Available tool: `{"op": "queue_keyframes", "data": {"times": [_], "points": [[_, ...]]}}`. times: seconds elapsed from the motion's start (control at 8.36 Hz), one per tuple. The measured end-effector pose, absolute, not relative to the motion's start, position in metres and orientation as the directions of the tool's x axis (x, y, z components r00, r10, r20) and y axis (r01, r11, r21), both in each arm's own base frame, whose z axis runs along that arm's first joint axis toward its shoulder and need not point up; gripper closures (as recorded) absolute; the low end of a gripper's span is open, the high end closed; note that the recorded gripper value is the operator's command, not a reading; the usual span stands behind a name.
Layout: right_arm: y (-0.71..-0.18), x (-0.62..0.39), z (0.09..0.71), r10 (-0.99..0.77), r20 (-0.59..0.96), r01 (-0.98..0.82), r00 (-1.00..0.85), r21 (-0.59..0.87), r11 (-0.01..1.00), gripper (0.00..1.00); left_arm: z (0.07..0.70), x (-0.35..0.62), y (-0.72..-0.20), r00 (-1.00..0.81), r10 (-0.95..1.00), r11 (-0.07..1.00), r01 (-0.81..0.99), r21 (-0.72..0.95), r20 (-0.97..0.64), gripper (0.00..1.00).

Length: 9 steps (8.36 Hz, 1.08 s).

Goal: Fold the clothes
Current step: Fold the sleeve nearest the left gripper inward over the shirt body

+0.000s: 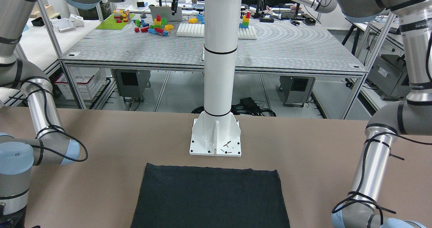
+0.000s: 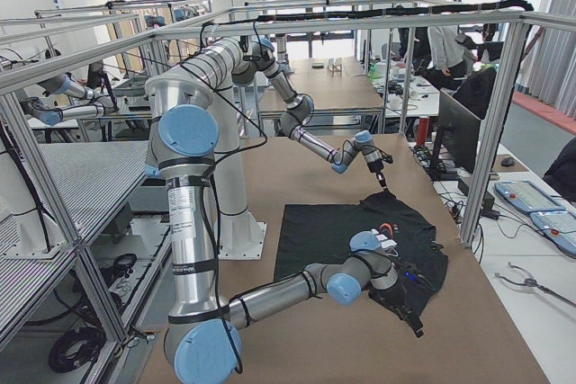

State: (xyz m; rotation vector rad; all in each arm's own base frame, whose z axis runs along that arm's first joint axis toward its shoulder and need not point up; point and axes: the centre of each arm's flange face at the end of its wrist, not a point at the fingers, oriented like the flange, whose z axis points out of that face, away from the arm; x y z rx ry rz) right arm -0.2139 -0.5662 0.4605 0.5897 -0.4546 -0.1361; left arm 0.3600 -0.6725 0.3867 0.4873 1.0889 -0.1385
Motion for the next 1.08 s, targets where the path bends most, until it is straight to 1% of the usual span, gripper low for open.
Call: {"op": "queue_keyframes", "data": {"times": [0.24,0.6,0.84,0.96,1.08], "points": [[-0.566,-0.215,0.461,-0.252,0.374,-0.003,0.893,0.564,0.826,0.06,0.34,0.396,-0.667,0.41,0.085,0.888,0.382,0.255,-0.908,1.0],[-0.566,-0.215,0.461,-0.252,0.375,-0.003,0.892,0.564,0.826,0.06,0.262,0.474,-0.651,0.397,0.034,0.88,0.423,0.216,-0.917,1.0],[-0.565,-0.216,0.461,-0.253,0.374,-0.002,0.892,0.562,0.827,0.06,0.244,0.519,-0.636,0.413,0.024,0.87,0.441,0.223,-0.911,1.0],[-0.565,-0.217,0.462,-0.254,0.374,0.0,0.892,0.562,0.827,0.06,0.243,0.532,-0.629,0.419,0.024,0.867,0.444,0.228,-0.908,0.57],[-0.565,-0.218,0.462,-0.255,0.373,0.001,0.892,0.562,0.827,0.06,0.242,0.539,-0.625,0.425,0.026,0.863,0.447,0.234,-0.905,0.06]]}}
